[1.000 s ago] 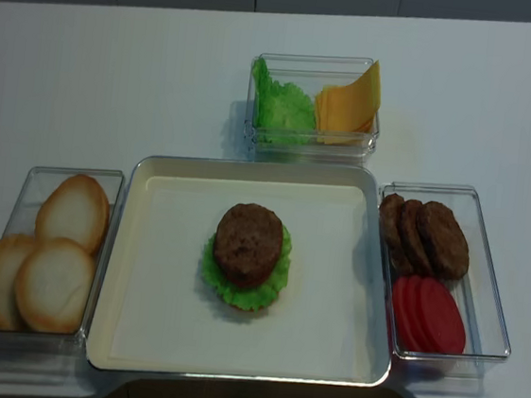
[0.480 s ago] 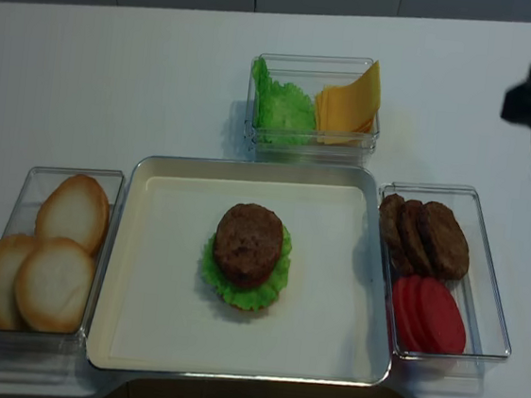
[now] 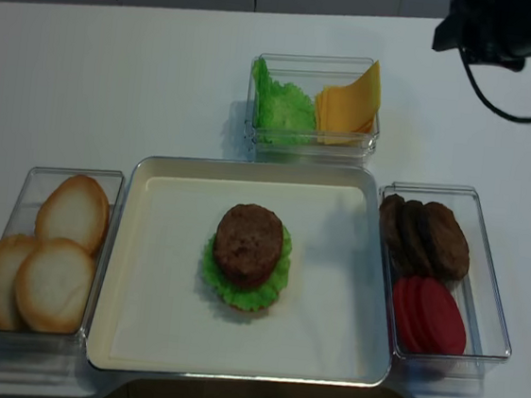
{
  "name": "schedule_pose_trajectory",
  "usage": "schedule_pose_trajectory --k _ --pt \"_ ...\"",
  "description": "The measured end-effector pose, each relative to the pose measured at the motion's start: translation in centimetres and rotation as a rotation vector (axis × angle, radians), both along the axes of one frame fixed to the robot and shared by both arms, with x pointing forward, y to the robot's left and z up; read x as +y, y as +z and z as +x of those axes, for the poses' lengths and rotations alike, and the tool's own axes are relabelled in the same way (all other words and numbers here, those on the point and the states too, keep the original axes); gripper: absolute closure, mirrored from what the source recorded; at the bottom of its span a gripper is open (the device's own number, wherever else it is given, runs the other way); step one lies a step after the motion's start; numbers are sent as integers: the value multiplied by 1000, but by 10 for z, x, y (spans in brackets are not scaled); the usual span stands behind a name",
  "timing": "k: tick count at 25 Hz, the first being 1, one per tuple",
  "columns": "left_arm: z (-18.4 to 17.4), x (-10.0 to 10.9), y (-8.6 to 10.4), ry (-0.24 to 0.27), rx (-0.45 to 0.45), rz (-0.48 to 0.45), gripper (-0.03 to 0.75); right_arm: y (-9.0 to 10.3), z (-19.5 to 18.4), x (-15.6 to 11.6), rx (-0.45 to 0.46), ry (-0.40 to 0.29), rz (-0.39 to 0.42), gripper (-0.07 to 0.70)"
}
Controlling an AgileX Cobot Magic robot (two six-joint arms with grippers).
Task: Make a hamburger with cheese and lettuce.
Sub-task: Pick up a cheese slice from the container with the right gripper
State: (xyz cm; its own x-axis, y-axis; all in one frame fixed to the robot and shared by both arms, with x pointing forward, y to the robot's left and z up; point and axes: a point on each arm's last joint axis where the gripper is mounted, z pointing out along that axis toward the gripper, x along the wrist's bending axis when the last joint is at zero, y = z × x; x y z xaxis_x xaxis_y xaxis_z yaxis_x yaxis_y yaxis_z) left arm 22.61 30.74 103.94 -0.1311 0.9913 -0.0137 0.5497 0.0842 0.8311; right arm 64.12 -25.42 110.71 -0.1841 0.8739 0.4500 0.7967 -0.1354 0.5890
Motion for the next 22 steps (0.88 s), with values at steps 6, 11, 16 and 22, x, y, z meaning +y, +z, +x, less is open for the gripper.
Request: schedule_pose_trajectory --k 6,11,16,22 --pt "0 0 0 0 0 0 298 -29 54 5 4 22 53 205" --pt "0 0 0 0 0 0 298 -57 91 10 18 53 120 205" --pt "0 0 0 0 0 0 298 -84 109 12 39 63 150 205" --pt "0 0 0 0 0 0 298 -99 114 16 52 75 199 246"
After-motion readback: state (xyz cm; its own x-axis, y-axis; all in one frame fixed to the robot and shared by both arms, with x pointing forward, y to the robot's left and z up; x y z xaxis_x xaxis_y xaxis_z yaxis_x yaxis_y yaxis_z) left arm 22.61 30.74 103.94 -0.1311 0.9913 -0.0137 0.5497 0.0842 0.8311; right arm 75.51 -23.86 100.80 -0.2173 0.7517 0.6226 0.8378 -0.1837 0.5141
